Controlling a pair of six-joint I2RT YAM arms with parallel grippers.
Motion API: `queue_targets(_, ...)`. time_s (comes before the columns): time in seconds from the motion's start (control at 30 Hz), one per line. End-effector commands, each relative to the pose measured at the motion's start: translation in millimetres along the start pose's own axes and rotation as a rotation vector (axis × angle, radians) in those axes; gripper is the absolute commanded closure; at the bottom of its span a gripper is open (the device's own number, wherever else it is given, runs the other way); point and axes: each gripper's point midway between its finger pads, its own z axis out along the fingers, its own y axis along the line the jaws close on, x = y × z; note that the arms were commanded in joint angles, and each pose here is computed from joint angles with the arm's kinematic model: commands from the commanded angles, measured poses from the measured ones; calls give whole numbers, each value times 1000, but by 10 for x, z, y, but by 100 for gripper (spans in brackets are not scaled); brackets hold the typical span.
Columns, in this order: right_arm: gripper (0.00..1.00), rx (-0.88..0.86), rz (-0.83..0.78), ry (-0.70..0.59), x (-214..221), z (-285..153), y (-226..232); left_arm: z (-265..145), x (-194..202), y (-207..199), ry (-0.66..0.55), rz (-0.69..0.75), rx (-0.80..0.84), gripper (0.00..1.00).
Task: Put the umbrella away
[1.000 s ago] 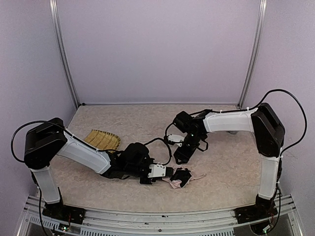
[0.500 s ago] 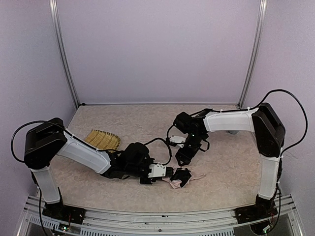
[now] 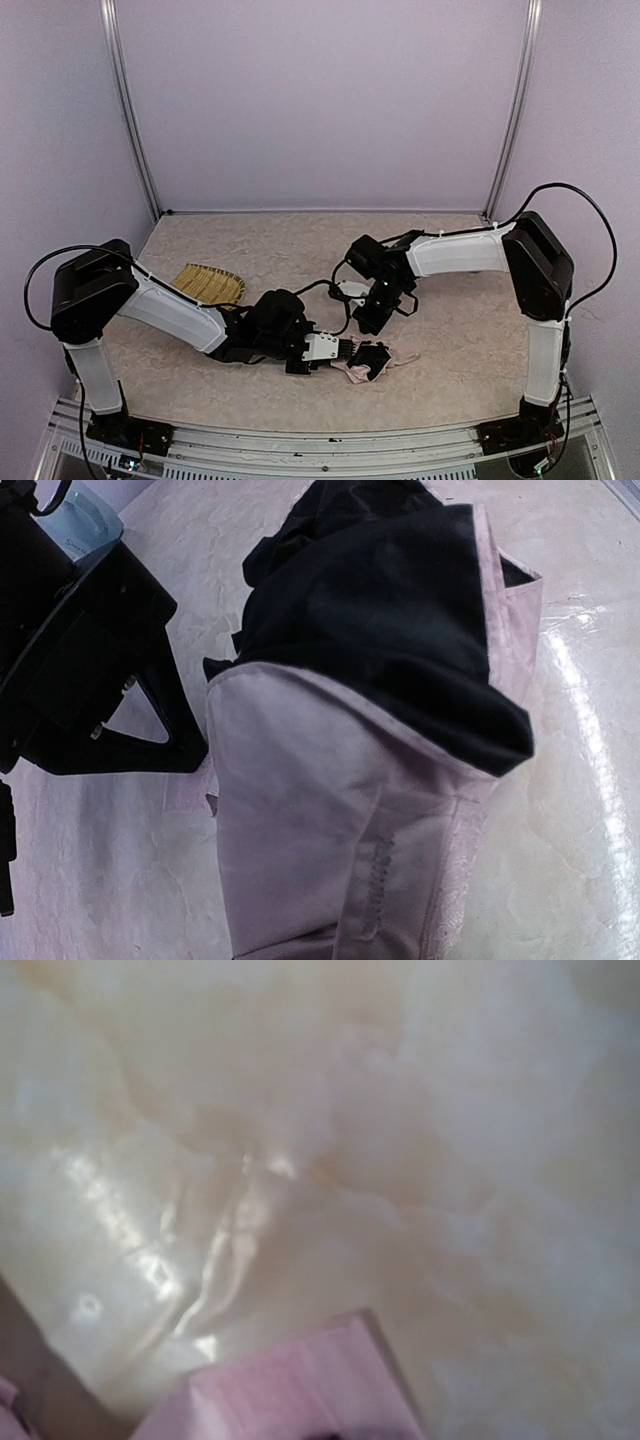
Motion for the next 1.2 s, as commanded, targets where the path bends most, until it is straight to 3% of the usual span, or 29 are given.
queue_targets(0.0,100,-27,11,39,124,136,54,-39,783,-775,272,-52,244,100)
queue_targets(0.3,100,165,62,-240,-649,-380,-677,-105,703,-732,274,-27,249,100)
queue_targets(0.53,100,208,20,-255,-720,-577,-781,-98,713,-737,282,-27,247,100)
queue_targets(0.73,100,171,16,-257,-523,-686,-679,-93,710,-733,282,-25,246,100)
queue_targets(0.87,73,-27,21,-314,-484,-836,-289,-71,734,-735,296,-30,250,100)
queue_targets(1.07,31,-230,-39,-545,-198,-1128,250,-89,728,-714,289,-13,225,100)
queue_targets(1.17,30,-181,134,-492,-109,-987,13,-104,735,-724,294,19,203,100)
